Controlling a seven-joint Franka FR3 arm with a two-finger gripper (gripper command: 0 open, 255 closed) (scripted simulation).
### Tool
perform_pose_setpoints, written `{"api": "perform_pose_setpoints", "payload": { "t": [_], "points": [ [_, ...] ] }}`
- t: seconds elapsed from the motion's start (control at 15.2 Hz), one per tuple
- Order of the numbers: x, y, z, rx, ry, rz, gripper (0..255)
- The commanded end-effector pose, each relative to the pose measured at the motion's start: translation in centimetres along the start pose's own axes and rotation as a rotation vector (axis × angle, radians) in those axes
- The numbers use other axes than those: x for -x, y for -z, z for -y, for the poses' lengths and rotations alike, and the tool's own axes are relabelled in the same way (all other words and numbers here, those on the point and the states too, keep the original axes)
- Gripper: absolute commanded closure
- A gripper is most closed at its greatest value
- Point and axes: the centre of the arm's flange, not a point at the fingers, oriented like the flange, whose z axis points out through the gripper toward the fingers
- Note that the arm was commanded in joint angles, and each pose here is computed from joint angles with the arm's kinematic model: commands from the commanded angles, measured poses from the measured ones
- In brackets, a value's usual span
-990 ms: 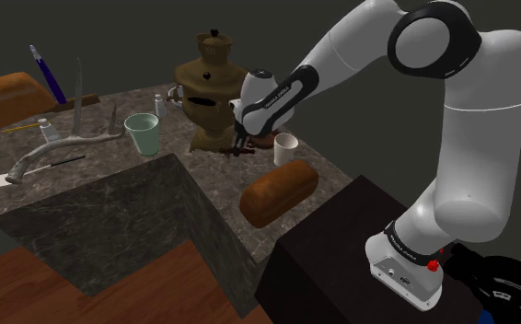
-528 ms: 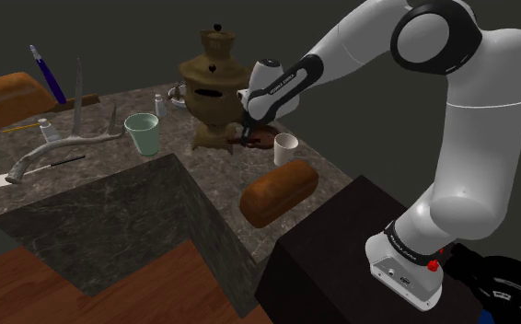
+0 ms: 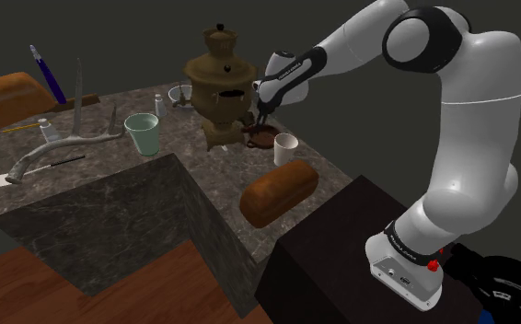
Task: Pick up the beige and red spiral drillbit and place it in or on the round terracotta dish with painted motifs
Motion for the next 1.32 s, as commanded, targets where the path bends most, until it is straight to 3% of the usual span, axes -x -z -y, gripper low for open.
{"api": "perform_pose_setpoints", "payload": {
  "t": [0.0, 0.4, 1.25],
  "points": [
    [0.6, 0.5, -2.7, 0.006, 0.003, -0.008, 255],
    [2.9, 0.8, -9.6, 0.006, 0.003, -0.008, 255],
    [3.8, -6.0, -9.3, 0.006, 0.003, -0.008, 255]
  ]
}}
